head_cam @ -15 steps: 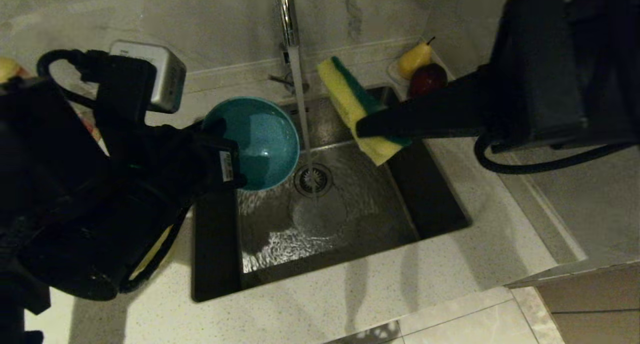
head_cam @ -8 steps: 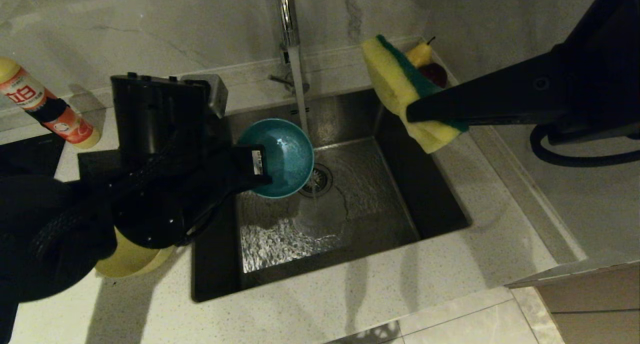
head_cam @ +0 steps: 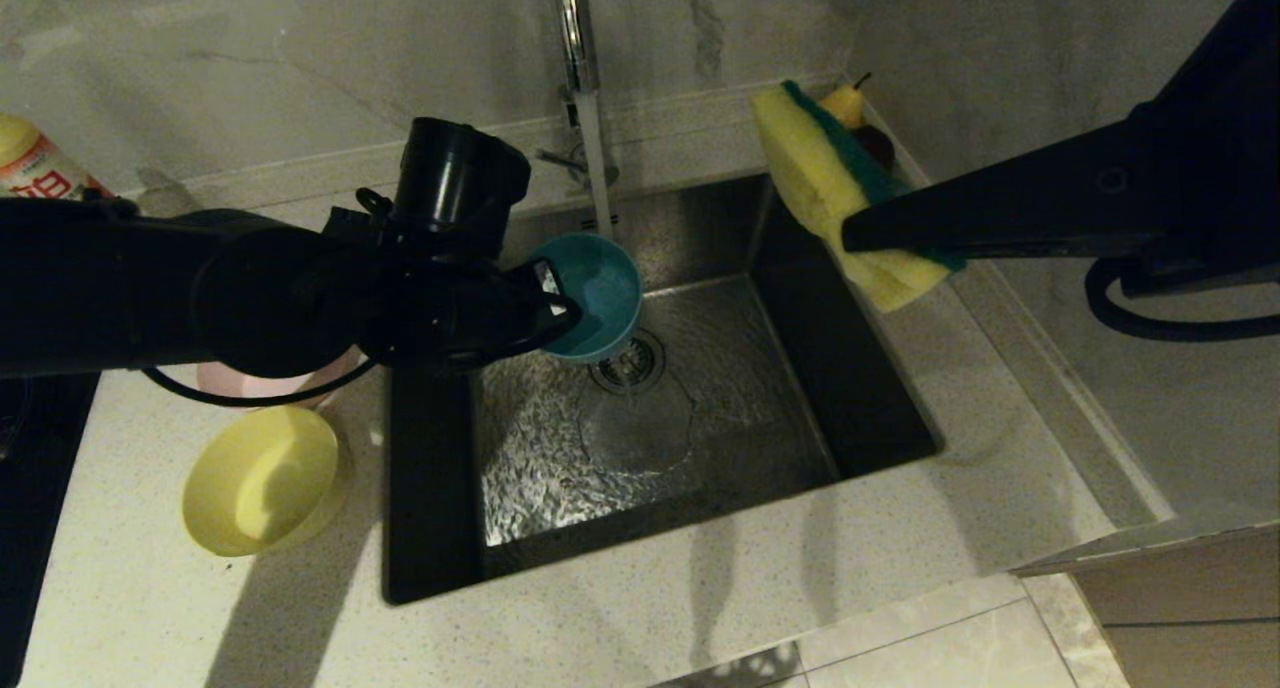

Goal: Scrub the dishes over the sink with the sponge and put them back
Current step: Rinse the bowl

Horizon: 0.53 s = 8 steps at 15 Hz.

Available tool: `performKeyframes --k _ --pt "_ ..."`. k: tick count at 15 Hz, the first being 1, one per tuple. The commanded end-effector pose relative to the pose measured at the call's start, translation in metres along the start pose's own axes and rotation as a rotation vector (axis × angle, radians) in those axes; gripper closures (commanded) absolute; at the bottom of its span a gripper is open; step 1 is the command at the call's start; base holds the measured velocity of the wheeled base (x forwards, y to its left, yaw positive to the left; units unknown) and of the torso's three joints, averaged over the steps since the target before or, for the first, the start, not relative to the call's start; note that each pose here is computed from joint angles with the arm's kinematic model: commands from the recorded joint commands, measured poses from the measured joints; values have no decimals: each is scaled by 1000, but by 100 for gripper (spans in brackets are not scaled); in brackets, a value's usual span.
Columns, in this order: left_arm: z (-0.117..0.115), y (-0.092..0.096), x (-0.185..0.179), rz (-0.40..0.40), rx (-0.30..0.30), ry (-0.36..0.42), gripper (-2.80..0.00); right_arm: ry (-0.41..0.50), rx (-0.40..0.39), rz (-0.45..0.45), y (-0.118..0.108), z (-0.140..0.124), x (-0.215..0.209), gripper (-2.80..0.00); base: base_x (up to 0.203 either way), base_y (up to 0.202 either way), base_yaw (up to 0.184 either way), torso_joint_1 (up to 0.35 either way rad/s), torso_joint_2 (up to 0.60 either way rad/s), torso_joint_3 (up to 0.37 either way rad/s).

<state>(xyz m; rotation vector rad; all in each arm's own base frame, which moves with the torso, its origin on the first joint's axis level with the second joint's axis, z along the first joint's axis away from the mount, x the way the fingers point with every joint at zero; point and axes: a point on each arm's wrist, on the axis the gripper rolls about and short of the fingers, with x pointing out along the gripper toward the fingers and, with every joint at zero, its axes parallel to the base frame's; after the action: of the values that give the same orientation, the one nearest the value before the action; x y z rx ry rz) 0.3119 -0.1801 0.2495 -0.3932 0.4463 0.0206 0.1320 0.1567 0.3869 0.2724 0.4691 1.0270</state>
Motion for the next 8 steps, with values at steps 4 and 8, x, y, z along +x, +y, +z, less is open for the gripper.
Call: performKeyframes --k 4,8 --pt "6 -11 31 19 -42 -4 0 2 5 3 0 -1 -3 0 0 0 0 0 0 0" --pt "11 -13 31 15 -62 -16 0 6 6 2 0 -2 -2 0 0 0 0 0 0 0"
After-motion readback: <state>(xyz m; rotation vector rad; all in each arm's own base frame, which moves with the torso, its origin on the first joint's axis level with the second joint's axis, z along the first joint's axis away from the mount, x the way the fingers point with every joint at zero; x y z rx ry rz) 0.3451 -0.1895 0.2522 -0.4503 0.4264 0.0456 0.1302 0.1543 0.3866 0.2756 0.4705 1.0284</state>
